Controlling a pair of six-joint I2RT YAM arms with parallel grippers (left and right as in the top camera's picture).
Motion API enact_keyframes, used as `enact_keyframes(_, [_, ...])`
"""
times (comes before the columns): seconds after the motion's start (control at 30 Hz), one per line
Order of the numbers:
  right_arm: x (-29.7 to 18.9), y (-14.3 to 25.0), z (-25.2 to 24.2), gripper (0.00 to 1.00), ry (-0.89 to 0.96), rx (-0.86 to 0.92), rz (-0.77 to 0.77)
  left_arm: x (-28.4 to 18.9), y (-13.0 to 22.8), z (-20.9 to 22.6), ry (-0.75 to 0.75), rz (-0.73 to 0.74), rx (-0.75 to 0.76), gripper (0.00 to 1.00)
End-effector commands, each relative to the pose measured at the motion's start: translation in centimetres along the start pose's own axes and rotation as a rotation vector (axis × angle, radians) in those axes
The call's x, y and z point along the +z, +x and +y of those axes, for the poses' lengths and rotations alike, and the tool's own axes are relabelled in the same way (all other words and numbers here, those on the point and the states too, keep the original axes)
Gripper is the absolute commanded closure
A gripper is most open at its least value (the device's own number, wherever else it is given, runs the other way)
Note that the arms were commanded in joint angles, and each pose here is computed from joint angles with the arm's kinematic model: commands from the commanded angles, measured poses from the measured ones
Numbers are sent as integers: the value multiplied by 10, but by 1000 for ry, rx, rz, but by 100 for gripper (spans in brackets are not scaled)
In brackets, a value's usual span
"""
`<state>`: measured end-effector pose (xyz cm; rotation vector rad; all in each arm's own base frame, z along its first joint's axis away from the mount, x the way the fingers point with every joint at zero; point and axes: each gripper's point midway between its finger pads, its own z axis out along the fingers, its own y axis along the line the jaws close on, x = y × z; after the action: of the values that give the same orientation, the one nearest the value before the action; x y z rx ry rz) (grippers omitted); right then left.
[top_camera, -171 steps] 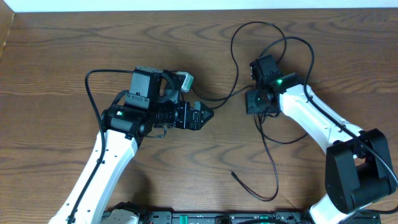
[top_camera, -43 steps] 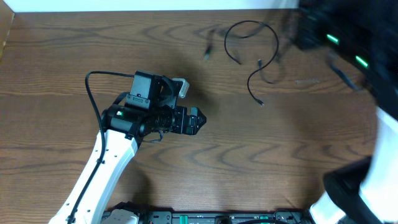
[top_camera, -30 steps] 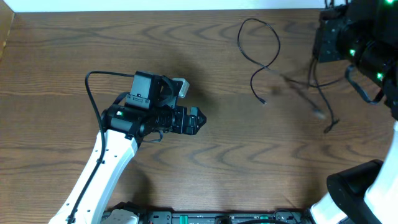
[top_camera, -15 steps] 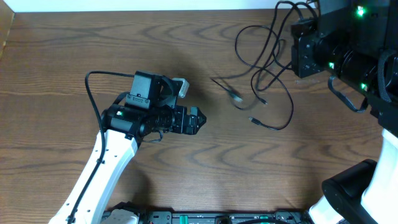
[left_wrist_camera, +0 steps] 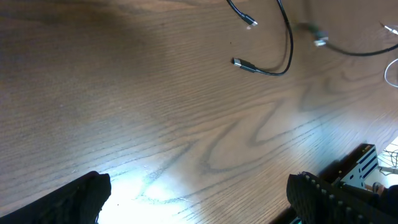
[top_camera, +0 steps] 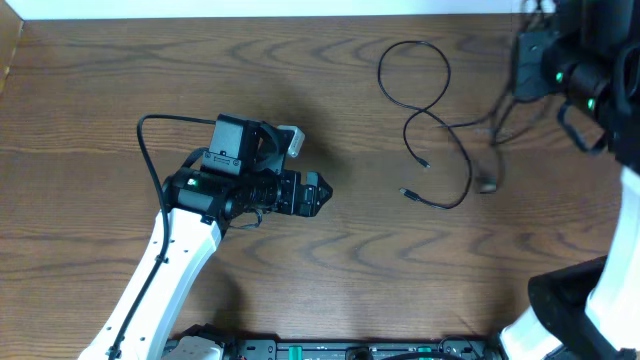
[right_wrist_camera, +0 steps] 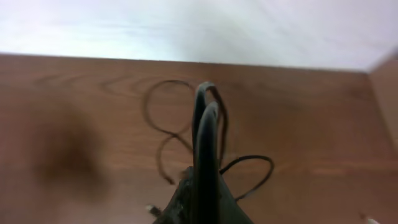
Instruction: Untangle cables
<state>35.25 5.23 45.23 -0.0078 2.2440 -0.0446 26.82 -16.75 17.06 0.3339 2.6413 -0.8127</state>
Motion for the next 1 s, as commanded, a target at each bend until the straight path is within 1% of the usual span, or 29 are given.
enact_keyframes(0.0, [33,2,-35,99,85,100,57,1,0,-3,14,3,1,4])
enact_keyframes(0.07, [47,0,-52,99,96,150,69,1,0,-3,14,2,2,4])
enact_keyframes(0.2, [62,1,-112,99,201,297,72,1,0,-3,14,3,5,4])
enact_keyframes(0.4, [48,26,-217,99,410,567,70,1,0,-2,13,2,28,4])
enact_keyframes(0.47, [40,39,-249,99,450,652,70,1,0,-2,13,2,31,4])
enact_keyframes(0.53, [33,49,-272,99,451,724,65,1,0,-2,14,2,32,4])
enact_keyframes(0.67, [15,66,-310,99,464,832,42,1,0,-3,14,2,31,4])
enact_keyframes(0.77, [7,73,-328,99,461,883,20,1,0,-3,14,1,32,4])
enact_keyframes(0.87, [13,76,-336,99,454,897,21,1,-1,-3,14,-2,34,4])
enact_keyframes(0.97, [33,76,-340,99,440,892,42,1,-4,-3,17,-15,41,4])
